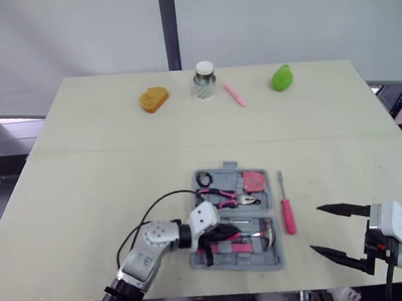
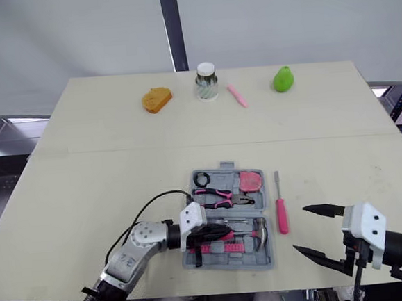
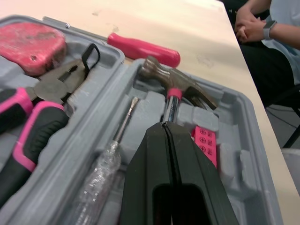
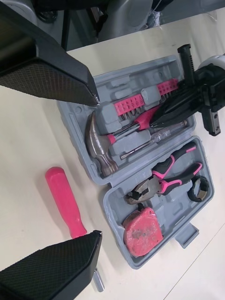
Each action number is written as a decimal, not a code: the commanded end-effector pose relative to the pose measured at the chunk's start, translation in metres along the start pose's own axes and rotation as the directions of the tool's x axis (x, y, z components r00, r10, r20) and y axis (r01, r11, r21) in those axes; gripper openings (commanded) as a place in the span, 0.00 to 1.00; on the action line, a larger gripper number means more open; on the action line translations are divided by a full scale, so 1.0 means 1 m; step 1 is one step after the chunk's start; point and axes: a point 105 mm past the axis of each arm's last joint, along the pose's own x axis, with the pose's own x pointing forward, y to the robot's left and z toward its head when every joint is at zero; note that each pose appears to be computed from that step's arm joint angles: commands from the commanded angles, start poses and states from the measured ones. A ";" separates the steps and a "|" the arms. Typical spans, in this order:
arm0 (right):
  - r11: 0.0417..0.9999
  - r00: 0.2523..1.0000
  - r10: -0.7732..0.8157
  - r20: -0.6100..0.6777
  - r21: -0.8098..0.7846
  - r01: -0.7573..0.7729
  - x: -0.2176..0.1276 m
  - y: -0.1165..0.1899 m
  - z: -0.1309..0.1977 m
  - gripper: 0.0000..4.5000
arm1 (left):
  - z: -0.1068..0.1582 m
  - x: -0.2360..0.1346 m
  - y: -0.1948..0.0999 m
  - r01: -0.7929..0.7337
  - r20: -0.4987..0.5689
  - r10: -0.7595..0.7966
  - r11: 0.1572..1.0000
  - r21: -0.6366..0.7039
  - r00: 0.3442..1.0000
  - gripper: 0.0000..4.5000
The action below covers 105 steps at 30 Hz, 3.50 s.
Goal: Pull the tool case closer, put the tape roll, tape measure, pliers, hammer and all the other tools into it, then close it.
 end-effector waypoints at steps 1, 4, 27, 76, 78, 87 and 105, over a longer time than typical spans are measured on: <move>1.000 1.000 -0.006 0.012 -0.031 0.007 -0.004 0.001 0.008 1.00 | -0.003 0.005 -0.004 0.021 -0.007 -0.021 1.000 0.016 1.000 0.00; 1.000 1.000 -0.007 0.010 -0.030 0.008 -0.004 0.002 0.008 1.00 | -0.008 0.005 0.000 0.008 -0.018 -0.008 1.000 0.004 1.000 0.00; 1.000 1.000 -0.012 0.003 -0.029 0.012 -0.005 0.000 0.009 1.00 | -0.042 0.005 -0.014 0.038 -0.146 -0.034 0.999 0.025 0.989 0.00; 0.999 0.999 -0.027 0.034 -0.028 0.028 0.008 -0.014 0.007 1.00 | 0.073 -0.080 0.054 -0.315 0.183 0.280 0.926 0.208 0.943 0.00; 0.999 0.999 -0.026 0.033 -0.019 0.026 0.010 -0.015 0.006 1.00 | 0.077 -0.100 0.063 -0.381 0.193 0.344 0.901 0.210 0.919 0.00; 0.996 0.997 -0.073 0.013 0.053 0.072 0.005 -0.007 -0.005 1.00 | 0.029 -0.189 0.044 -0.529 0.073 0.524 0.845 0.080 0.849 0.30; 0.973 0.994 -0.078 -0.077 0.211 0.092 -0.006 0.037 -0.043 1.00 | -0.030 -0.227 -0.057 -0.474 -0.073 0.470 0.879 -0.049 0.880 0.99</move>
